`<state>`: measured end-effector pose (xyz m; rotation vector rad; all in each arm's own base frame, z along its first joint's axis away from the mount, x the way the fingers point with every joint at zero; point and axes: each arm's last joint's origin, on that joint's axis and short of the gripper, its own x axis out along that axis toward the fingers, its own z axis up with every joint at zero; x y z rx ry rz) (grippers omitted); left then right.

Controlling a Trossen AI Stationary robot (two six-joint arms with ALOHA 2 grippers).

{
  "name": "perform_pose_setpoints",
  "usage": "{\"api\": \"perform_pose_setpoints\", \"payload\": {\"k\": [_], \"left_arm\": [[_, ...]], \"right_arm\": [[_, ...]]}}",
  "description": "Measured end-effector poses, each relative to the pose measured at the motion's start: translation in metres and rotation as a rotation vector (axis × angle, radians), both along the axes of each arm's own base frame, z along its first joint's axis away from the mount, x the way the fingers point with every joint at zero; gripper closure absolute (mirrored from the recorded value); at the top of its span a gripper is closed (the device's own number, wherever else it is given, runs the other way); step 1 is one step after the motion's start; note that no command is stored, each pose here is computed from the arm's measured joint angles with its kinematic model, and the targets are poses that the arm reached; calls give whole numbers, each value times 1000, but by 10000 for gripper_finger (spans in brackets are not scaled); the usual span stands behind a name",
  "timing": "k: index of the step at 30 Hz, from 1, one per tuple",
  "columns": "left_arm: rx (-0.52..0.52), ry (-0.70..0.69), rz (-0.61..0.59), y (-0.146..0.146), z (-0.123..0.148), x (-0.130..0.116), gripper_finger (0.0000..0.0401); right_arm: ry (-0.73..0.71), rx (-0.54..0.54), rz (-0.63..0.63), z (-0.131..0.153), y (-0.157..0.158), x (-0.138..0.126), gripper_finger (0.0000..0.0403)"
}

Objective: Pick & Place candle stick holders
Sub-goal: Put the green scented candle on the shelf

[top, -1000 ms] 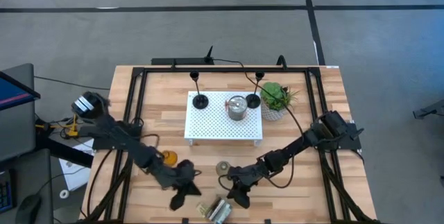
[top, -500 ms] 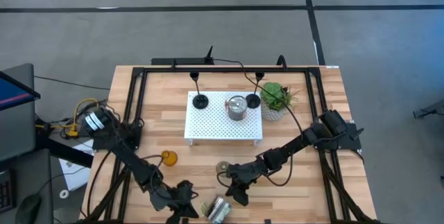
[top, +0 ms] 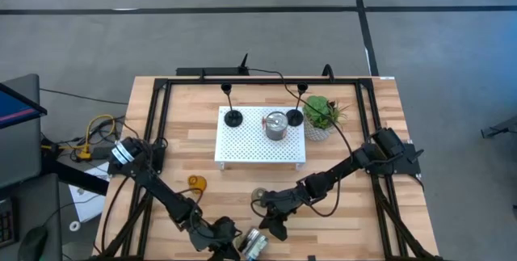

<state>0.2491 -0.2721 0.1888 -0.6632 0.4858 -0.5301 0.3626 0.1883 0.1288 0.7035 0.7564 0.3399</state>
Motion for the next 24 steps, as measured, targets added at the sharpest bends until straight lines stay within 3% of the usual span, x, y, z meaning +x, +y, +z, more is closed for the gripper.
{"api": "perform_pose_setpoints", "payload": {"k": [15,24], "left_arm": [[35,0,68,6,-9,16,399],[101,-128,68,8,7,27,399]], "right_arm": [[4,-6,9,0,1,0,403],[10,-11,10,-1,0,-1,403]]}}
